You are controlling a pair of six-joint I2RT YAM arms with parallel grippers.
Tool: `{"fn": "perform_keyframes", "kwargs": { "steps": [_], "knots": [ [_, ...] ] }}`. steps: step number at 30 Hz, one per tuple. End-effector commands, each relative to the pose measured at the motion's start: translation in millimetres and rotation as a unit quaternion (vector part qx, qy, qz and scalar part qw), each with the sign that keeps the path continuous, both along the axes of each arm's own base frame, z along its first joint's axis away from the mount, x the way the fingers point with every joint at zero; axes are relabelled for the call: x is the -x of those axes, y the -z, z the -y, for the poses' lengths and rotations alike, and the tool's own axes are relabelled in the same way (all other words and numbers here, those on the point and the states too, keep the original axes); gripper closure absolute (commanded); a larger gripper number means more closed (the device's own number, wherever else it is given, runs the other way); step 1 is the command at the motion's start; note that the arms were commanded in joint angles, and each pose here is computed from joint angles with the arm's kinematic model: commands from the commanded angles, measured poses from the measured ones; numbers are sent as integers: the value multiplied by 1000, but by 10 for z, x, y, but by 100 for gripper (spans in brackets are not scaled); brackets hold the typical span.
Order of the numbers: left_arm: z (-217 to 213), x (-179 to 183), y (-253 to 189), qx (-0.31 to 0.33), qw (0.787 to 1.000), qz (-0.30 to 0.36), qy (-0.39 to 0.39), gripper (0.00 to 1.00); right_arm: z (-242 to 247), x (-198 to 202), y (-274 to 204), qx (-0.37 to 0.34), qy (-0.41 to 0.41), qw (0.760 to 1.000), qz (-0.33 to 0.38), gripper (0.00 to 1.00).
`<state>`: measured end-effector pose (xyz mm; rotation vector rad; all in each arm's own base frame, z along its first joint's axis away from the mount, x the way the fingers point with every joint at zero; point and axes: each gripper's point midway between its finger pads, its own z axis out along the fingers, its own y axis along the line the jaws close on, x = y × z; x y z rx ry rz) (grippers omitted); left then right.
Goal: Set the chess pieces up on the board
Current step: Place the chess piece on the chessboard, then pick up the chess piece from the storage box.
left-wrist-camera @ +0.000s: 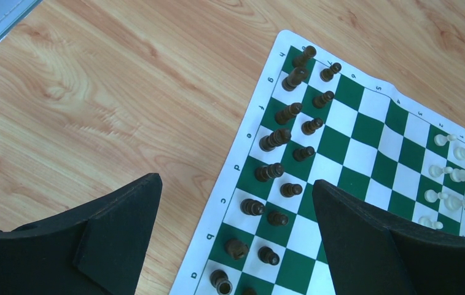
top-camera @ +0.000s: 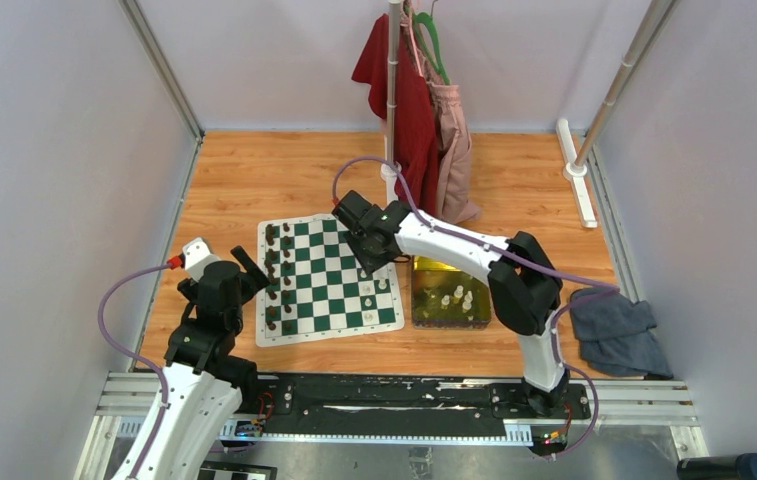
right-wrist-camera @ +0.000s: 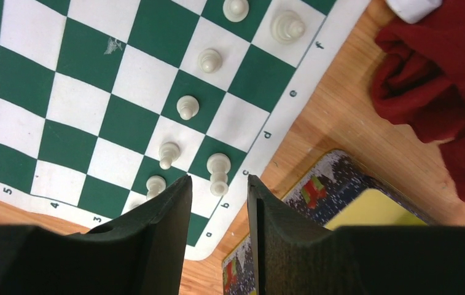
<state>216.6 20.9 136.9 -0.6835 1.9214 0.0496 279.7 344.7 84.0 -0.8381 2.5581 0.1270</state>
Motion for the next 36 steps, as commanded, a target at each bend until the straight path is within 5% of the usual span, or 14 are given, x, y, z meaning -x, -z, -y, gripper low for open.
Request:
{"fn": "perform_keyframes", "kwargs": {
  "steps": [1,20,36],
  "knots": [
    [2,-9,-24,-5,1000,7,3,0,178,-50,-400,-3,11,999,36,56],
    [18,-19,-5,-4,1000,2,7,0,1182,214,-746,31,99,986,129,48],
    [20,-24,5,-6,1000,0,8,0,1735,243,-544,36,183,975,118,51]
  ]
}}
